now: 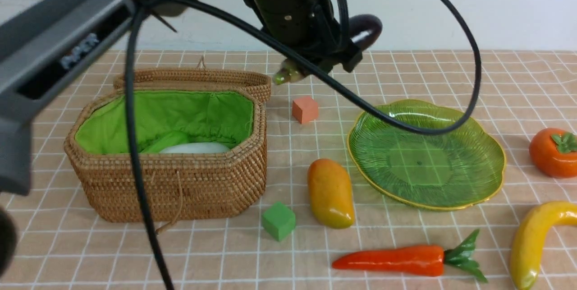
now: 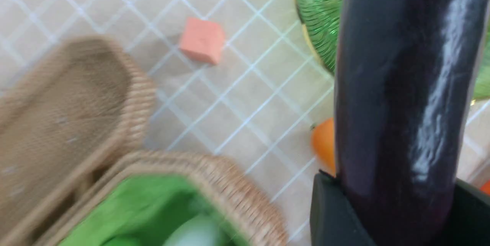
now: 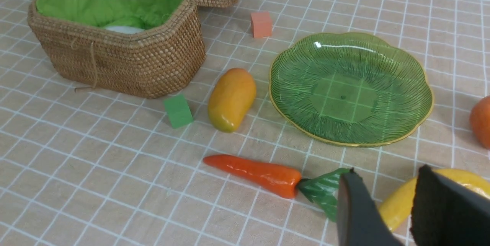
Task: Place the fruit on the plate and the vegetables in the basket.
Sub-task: Use the left arm to grab an eggplant and put it into the left basket
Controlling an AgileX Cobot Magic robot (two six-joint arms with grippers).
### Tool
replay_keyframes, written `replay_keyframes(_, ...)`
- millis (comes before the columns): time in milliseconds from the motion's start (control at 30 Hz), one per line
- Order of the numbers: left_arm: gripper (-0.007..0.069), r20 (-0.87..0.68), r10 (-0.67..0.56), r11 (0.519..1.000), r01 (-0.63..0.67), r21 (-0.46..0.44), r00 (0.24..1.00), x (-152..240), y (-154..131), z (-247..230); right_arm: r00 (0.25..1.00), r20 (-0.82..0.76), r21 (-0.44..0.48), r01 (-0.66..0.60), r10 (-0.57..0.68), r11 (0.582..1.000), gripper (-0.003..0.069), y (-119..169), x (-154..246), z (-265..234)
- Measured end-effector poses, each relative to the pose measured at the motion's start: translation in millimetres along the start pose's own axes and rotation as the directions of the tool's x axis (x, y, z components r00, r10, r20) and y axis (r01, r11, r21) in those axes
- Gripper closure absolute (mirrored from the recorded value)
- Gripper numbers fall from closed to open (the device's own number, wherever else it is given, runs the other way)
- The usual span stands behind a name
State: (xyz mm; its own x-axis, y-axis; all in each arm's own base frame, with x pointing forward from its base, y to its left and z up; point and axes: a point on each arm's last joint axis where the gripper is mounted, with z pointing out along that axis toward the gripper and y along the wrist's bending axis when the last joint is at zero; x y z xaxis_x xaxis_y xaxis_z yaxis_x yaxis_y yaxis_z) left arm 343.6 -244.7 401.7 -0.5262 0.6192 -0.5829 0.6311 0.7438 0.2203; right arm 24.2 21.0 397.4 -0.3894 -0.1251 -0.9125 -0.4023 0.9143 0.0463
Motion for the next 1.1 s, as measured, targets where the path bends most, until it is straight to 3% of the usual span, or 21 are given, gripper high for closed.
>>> replay_keyframes(167, 0.0322, -0.122, 0.095, 0.980, -0.114, -0.162, 0.988, 37, 44, -16, 1.000, 0.003, -0.001, -0.001, 0.001, 1.000, 0.0428, 0, 0, 0)
replay_keyframes(233, 0.0322, -0.162, 0.097, 0.977, -0.124, -0.171, 0.982, 47, 54, -12, 1.000, 0.001, -0.002, -0.001, 0.001, 1.000, 0.0428, 0, 0, 0)
replay_keyframes(367, 0.0322, -0.336, 0.134, 0.976, -0.183, -0.119, 0.932, 95, 88, 18, 1.000, -0.017, -0.004, -0.001, 0.001, 1.000, 0.0428, 0, 1, 0)
replay_keyframes(500, 0.0322, -0.395, 0.233, 0.960, -0.274, -0.050, 0.888, 127, 102, 50, 1.000, -0.021, -0.004, -0.001, 0.001, 1.000, 0.0428, 0, 2, 0)
replay_keyframes(700, 0.0322, -0.371, 0.230, 0.956, -0.280, -0.087, 0.900, 145, 123, 77, 1.000, -0.030, -0.006, -0.002, 0.001, 1.000, 0.0428, 0, 3, 0)
replay_keyframes(800, 0.0263, -0.364, 0.206, 0.958, -0.263, -0.114, 0.908, 146, 126, 78, 1.000, -0.030, -0.009, -0.004, 0.003, 1.000, 0.0428, 1, 3, 0)
replay_keyframes(833, 0.0200, -0.357, 0.174, 0.963, -0.234, -0.132, 0.918, 145, 127, 78, 1.000, -0.028, -0.013, -0.006, 0.006, 1.000, 0.0428, 1, 2, 0)
replay_keyframes(867, 0.0190, -0.355, 0.169, 0.964, -0.229, -0.134, 0.919, 145, 127, 78, 1.000, -0.027, -0.013, -0.006, 0.005, 1.000, 0.0428, 1, 2, 0)
replay_keyframes(900, 0.0105, -0.345, 0.114, 0.972, -0.177, -0.155, 0.932, 145, 127, 78, 1.000, -0.022, -0.015, -0.007, 0.007, 1.000, 0.0428, 1, 2, 0)
replay_keyframes(933, 0.0096, -0.345, 0.114, 0.972, -0.177, -0.155, 0.932, 145, 127, 78, 1.000, -0.022, -0.015, -0.007, 0.007, 1.000, 0.0428, 1, 2, 0)
replay_keyframes(1000, 0.0015, -0.329, 0.017, 0.981, -0.080, -0.179, 0.944, 145, 126, 78, 1.000, -0.019, -0.016, -0.008, 0.008, 1.000, 0.0428, 1, 2, 0)
replay_keyframes(1100, -0.0002, -0.292, -0.144, 0.977, 0.090, -0.192, 0.945, 144, 122, 77, 1.000, -0.018, -0.017, -0.009, 0.009, 1.000, 0.0427, 2, 1, 0)
